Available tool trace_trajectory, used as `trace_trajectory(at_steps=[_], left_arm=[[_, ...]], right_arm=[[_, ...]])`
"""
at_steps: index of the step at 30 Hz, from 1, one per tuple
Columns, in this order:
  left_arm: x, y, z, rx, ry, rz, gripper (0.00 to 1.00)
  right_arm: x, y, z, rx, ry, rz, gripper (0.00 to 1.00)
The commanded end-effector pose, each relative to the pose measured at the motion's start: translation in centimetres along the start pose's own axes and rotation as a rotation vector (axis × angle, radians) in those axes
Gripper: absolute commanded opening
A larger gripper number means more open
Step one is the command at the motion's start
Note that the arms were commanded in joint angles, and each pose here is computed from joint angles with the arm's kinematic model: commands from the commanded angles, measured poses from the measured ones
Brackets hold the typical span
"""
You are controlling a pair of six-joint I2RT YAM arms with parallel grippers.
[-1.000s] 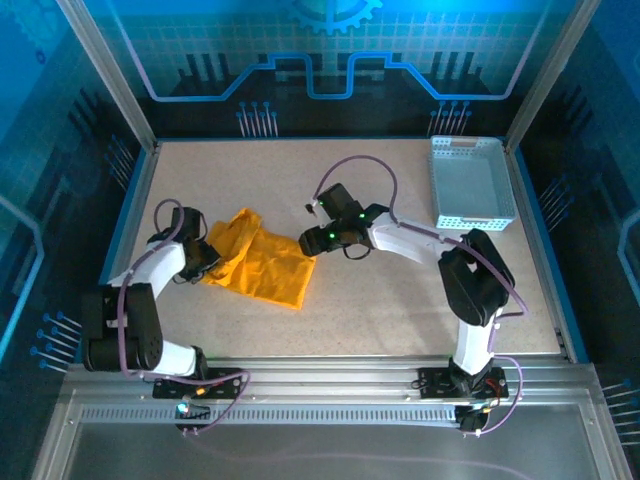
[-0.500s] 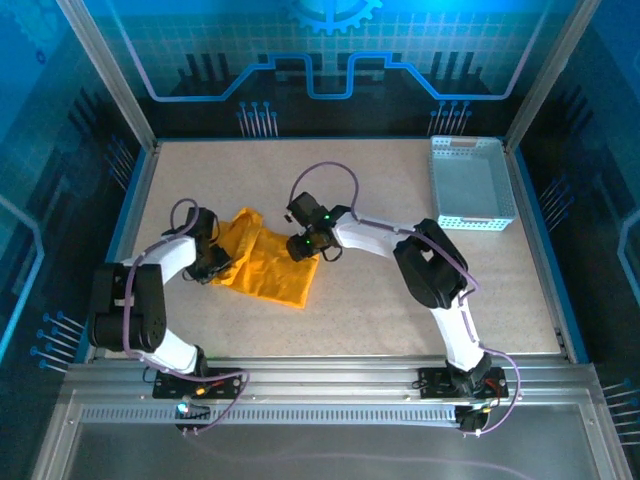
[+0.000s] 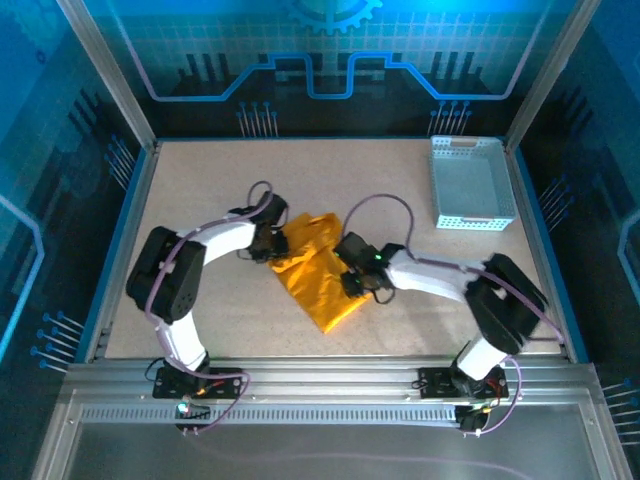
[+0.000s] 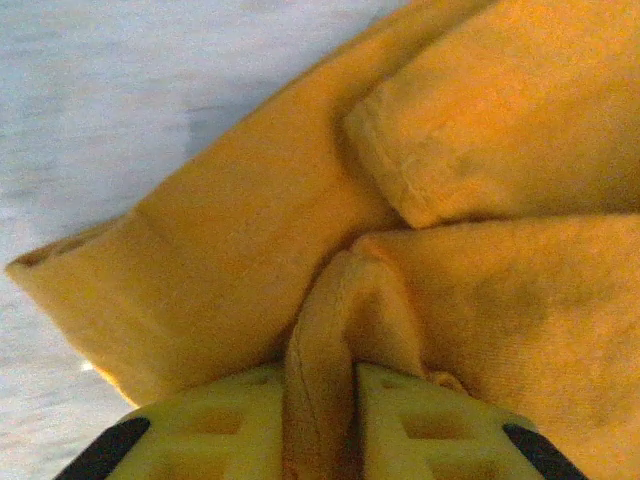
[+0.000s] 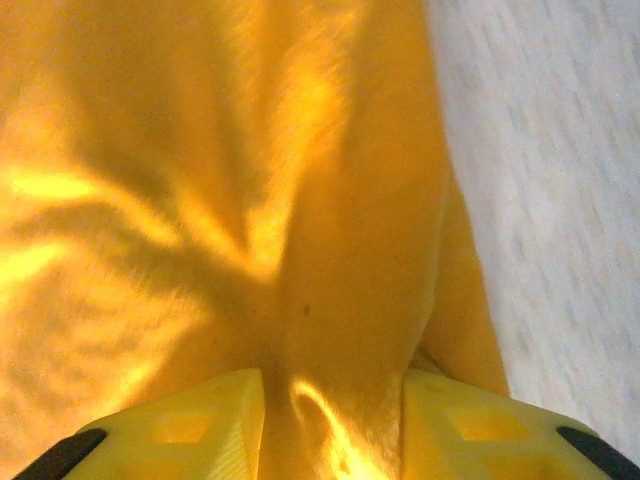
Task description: Fold the inside-out t-shirt
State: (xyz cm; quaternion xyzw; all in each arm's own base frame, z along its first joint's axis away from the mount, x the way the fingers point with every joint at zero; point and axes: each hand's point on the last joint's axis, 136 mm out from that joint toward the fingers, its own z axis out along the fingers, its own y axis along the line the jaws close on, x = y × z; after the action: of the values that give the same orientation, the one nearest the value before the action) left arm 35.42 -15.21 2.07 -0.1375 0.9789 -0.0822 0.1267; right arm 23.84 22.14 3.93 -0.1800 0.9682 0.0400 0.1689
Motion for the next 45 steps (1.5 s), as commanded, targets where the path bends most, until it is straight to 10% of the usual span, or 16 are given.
trace_trajectory(at_steps=[1, 13, 23, 30, 45], left_arm=[[-0.4, -4.2, 0.0, 0.037, 0.016, 0.138, 0.30], [-3.7, -3.9, -10.8, -0.113, -0.300, 0.340, 0.58], [5.1, -11.4, -9.1, -0.090, -0.347, 0.807, 0.58], [3.2, -11.0, -7.1, -0.360, -0.416, 0.939, 0.60], [-4.3, -7.5, -3.8, -0.235, -0.317, 0.540, 0.44]], right_arm=[[3.9, -0.2, -1.5, -0.035, 0.025, 0.093, 0.41], [-7.6, -5.1, -6.8, -0.207, -0.184, 0.260, 0.53], [-12.0, -8.6, -2.2, -0.241, -0.136, 0.337, 0.52], [-12.0, -8.4, -2.5, -0.266, -0.158, 0.345, 0.53], [-11.4, -8.3, -3.5, -0.290, -0.182, 0.348, 0.54]])
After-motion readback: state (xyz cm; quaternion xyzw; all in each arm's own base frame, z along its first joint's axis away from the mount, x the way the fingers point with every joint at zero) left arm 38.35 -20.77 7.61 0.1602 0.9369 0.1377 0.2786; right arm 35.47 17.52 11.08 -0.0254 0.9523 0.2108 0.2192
